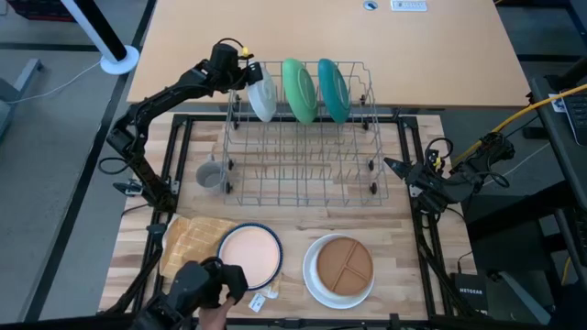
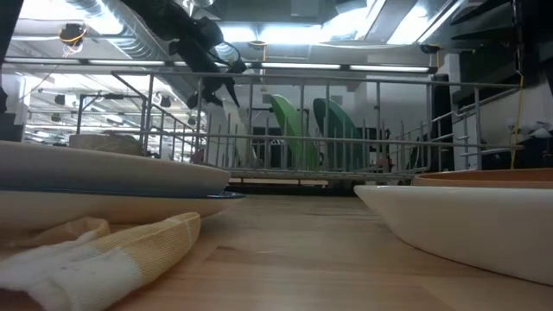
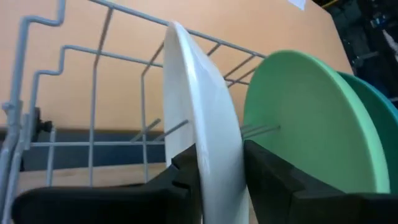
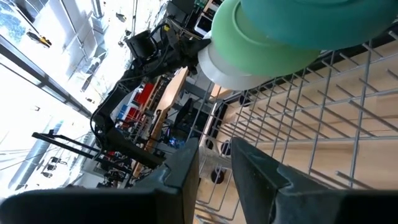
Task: Sort dishes
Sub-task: Put the white plate in the dish rack, then put the brown plate in the dish rack
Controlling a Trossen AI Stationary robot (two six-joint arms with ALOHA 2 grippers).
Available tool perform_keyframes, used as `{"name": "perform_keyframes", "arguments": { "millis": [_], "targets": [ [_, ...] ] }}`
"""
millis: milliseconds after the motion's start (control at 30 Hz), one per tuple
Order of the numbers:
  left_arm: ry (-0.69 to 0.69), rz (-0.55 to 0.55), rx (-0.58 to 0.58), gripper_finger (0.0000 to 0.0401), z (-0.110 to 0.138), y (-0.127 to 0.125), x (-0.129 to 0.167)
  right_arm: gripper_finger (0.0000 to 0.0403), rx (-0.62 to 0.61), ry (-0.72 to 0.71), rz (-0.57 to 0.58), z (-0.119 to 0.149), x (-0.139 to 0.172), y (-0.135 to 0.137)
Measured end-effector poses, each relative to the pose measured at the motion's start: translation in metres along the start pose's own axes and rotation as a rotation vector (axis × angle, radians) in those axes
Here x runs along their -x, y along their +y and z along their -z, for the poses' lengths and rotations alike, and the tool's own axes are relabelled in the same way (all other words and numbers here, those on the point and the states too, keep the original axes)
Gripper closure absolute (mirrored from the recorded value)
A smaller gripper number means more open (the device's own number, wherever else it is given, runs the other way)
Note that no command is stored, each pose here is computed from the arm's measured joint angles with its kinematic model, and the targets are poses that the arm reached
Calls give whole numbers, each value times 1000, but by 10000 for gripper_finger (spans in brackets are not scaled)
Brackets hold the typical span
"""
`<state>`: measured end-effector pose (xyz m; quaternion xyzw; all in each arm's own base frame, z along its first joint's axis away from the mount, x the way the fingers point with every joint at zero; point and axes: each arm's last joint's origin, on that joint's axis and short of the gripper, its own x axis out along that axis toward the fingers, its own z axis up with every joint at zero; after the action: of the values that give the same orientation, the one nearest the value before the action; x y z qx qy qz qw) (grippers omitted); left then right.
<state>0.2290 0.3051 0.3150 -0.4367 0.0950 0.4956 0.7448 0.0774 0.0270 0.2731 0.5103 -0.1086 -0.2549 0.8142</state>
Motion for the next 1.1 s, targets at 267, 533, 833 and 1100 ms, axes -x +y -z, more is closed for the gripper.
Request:
{"name": "perform_keyframes", "arguments": {
  "millis": [267,533,833,1100],
  "targets": [
    [-98,57,-12,252,-10,-4,-1,304,1,0,0,0,0,0],
    [-120,79,43,209,-16,-2,3,304,18,1,1,0,0,0],
    [-215,52,72,205,-46,19,25,304,35,25,-5,1,0,0],
    [-205,165,88,205,-60,24,50,304,50,278,-78,8,1,2]
  ]
}}
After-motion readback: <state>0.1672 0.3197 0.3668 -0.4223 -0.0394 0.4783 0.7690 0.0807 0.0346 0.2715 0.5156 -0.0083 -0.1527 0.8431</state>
